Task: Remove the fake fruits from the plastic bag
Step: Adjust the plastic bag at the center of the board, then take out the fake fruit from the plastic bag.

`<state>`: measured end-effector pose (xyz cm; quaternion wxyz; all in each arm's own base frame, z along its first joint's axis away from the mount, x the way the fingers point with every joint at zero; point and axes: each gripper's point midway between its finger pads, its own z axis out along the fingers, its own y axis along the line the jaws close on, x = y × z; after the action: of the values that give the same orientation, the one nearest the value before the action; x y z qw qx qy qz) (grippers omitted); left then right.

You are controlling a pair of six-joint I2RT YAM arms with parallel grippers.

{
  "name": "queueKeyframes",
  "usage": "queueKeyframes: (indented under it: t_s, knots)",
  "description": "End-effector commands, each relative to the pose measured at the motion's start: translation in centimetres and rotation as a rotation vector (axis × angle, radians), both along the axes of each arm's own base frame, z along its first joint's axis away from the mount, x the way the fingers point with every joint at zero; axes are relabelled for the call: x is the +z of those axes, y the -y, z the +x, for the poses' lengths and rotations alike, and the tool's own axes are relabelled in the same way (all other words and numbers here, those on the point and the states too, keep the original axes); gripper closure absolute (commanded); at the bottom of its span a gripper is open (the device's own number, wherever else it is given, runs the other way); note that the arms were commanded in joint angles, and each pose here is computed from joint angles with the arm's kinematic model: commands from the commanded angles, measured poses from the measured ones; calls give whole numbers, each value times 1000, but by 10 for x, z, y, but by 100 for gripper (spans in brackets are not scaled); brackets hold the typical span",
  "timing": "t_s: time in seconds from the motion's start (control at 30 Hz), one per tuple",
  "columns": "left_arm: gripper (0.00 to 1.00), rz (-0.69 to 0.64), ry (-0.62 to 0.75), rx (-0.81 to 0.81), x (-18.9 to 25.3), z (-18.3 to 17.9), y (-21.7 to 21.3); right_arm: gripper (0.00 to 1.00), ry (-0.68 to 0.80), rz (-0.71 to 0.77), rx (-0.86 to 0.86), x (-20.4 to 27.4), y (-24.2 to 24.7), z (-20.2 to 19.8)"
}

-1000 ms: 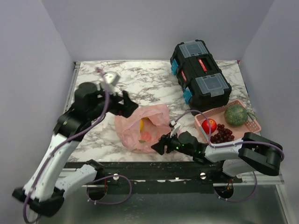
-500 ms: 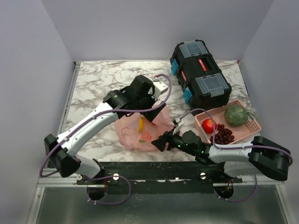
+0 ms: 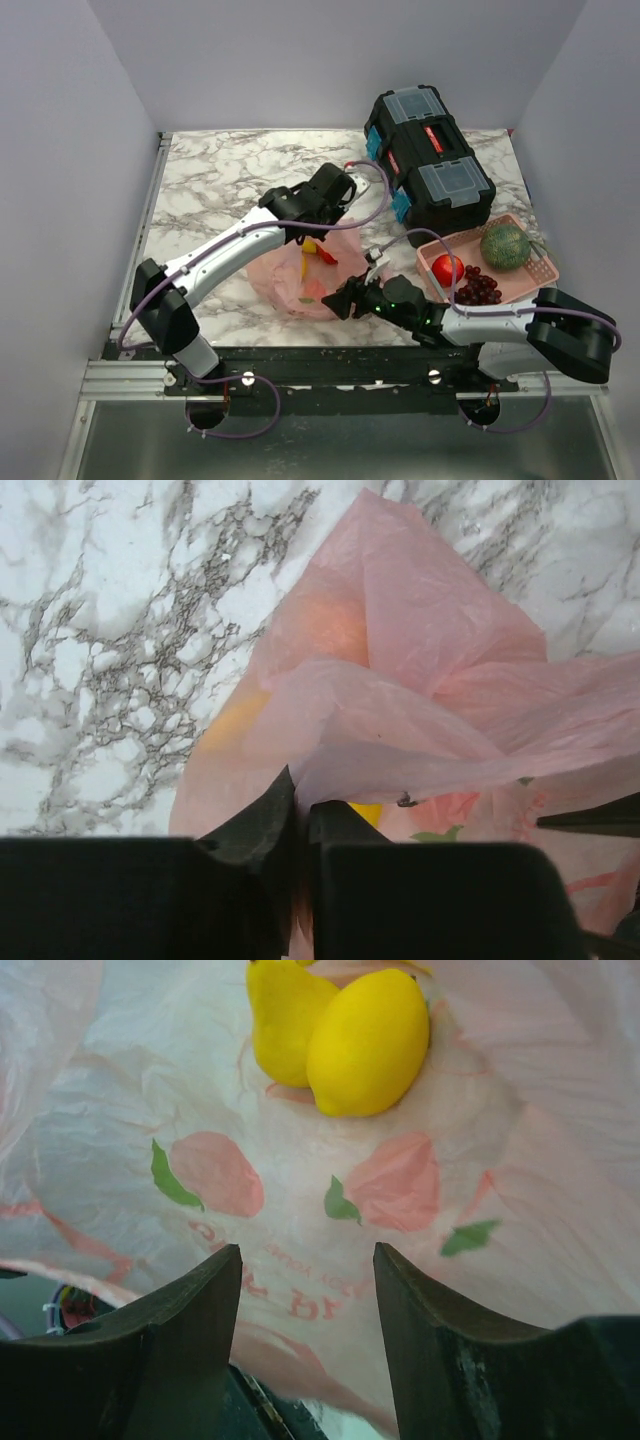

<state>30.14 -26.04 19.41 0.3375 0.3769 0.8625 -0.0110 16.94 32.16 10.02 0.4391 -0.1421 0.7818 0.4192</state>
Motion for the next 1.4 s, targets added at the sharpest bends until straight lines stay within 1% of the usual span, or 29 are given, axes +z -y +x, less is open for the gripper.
queueKeyframes:
  t_s: [0.0, 0.07, 0.17, 0.33, 0.43, 0.5, 0.57, 0.67, 0.73, 0.87, 0.97, 1.03, 1.17, 1.23, 1.37]
  knots:
    - [100, -136, 117, 118, 50, 1, -12, 43, 20, 44, 41, 21, -30, 6]
    - [100, -208, 98, 115, 55, -13, -13, 45, 34, 58, 43, 30, -41, 10]
    - [100, -296, 94, 119, 63, -30, -19, 48, 50, 39, -50, 35, -44, 28]
    - [100, -390, 174, 101, 69, -41, -31, 48, 134, -39, -231, 40, -41, 64]
    - [100, -426, 197, 73, 64, -45, -30, 47, 153, -59, -340, 48, -37, 82]
    - [100, -430, 202, 71, 60, -46, -31, 46, 161, -55, -379, 52, -35, 88]
    - [100, -424, 199, 64, 53, -46, -31, 45, 171, -61, -377, 52, -39, 91]
    - [100, -422, 189, 48, 45, -48, -29, 37, 168, -112, -333, 38, -51, 91]
    - [100, -419, 180, 34, 44, -50, -28, 29, 167, -145, -293, 26, -59, 90]
    - [100, -401, 176, 16, 40, -52, -29, 15, 190, -164, -225, 11, -68, 85]
    - [100, -364, 182, 20, 37, -51, -35, 7, 209, -173, -164, 5, -78, 82]
    - [100, -342, 172, -3, 35, -53, -34, 5, 205, -194, -149, -3, -84, 82]
    - [100, -312, 161, -7, 31, -53, -36, 0, 204, -227, -198, -19, -84, 92]
    - [100, -306, 166, 1, 30, -52, -38, 0, 229, -235, -224, -22, -82, 98]
    - [100, -314, 160, -14, 30, -53, -36, 0, 304, -206, -194, -14, -91, 101]
